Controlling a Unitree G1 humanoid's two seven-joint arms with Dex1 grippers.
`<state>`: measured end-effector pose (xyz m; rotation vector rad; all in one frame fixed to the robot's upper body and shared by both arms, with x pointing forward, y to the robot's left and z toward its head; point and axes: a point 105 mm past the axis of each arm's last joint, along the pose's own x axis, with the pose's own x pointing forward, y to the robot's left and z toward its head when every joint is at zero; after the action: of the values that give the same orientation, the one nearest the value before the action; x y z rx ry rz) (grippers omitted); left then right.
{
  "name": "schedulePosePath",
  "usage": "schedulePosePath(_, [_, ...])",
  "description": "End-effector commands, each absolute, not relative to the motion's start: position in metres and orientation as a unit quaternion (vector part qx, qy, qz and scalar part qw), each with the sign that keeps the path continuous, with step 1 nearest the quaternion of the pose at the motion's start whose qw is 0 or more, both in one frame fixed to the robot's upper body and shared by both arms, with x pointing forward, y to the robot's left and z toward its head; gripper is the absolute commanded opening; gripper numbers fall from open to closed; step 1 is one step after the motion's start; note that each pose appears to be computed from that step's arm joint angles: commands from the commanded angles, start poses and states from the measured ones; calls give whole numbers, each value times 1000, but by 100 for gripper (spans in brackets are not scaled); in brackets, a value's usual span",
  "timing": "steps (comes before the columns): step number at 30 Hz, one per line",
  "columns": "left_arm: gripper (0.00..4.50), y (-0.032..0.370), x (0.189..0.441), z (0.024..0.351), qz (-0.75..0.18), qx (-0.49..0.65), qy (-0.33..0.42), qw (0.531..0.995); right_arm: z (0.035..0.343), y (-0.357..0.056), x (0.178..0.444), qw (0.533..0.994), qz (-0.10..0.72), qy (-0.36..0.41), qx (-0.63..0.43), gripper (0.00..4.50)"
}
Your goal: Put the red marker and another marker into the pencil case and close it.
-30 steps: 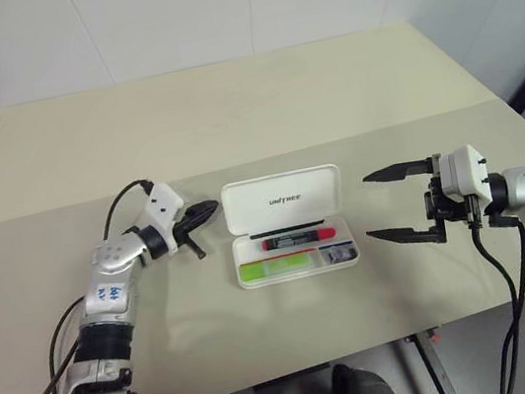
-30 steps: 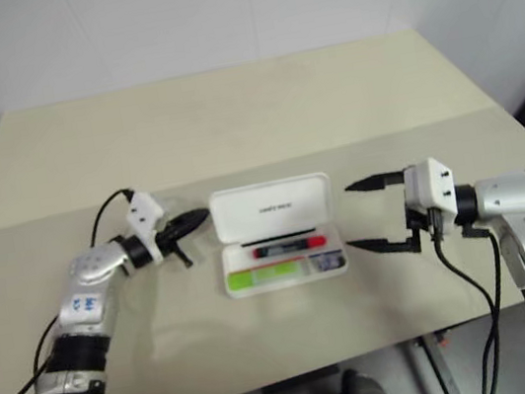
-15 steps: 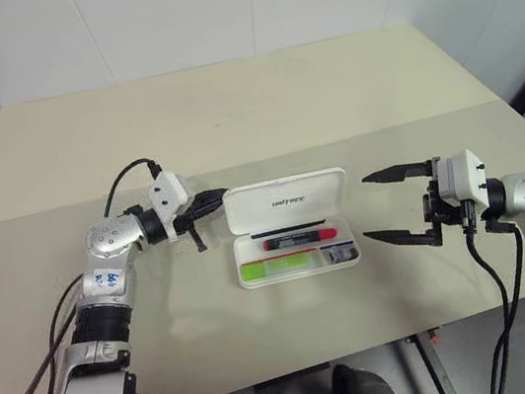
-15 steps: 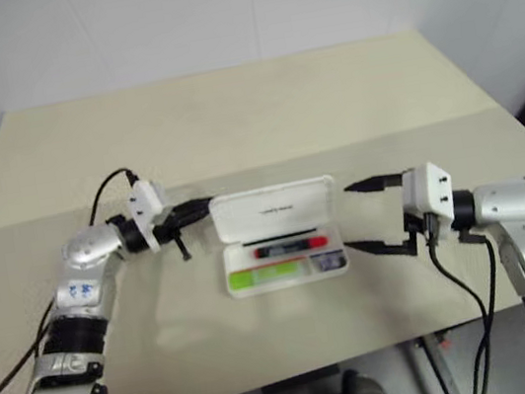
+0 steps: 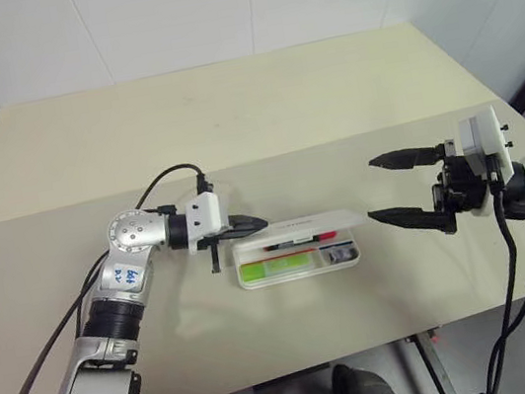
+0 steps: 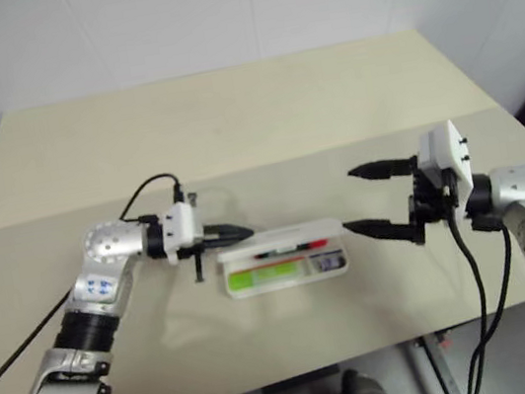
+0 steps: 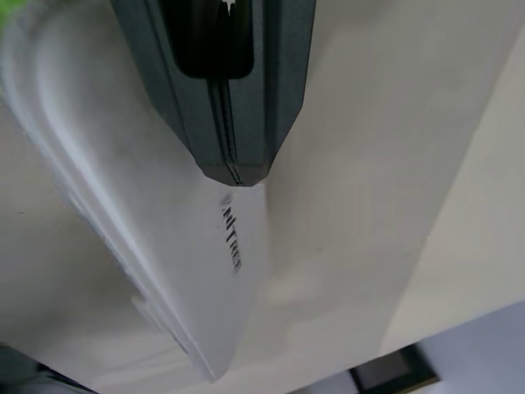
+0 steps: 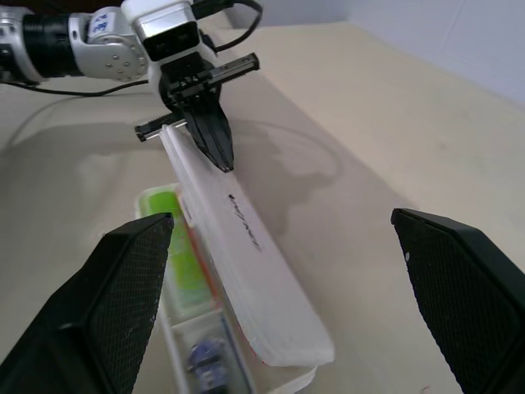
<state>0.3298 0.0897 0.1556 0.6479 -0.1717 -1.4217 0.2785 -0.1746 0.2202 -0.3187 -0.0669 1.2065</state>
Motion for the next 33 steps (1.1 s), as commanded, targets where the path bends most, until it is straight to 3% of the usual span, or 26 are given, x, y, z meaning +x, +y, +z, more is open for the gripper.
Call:
schedulePosePath(1, [1,81,326,161,-647,307,-75,694,226,-179,267,799,572,-27,-185,450])
schedulePosePath(6, [1,76,323,154,-655,314,-43,685,210,-183,262,786,579,-1,-216,450])
schedulePosePath(18, [1,53,314,132,-657,320,29,682,200,-177,267,795,569,-20,-210,450])
schedulePosePath(33, [1,54,304,103,-652,298,66,694,197,-168,269,798,564,-35,-210,450])
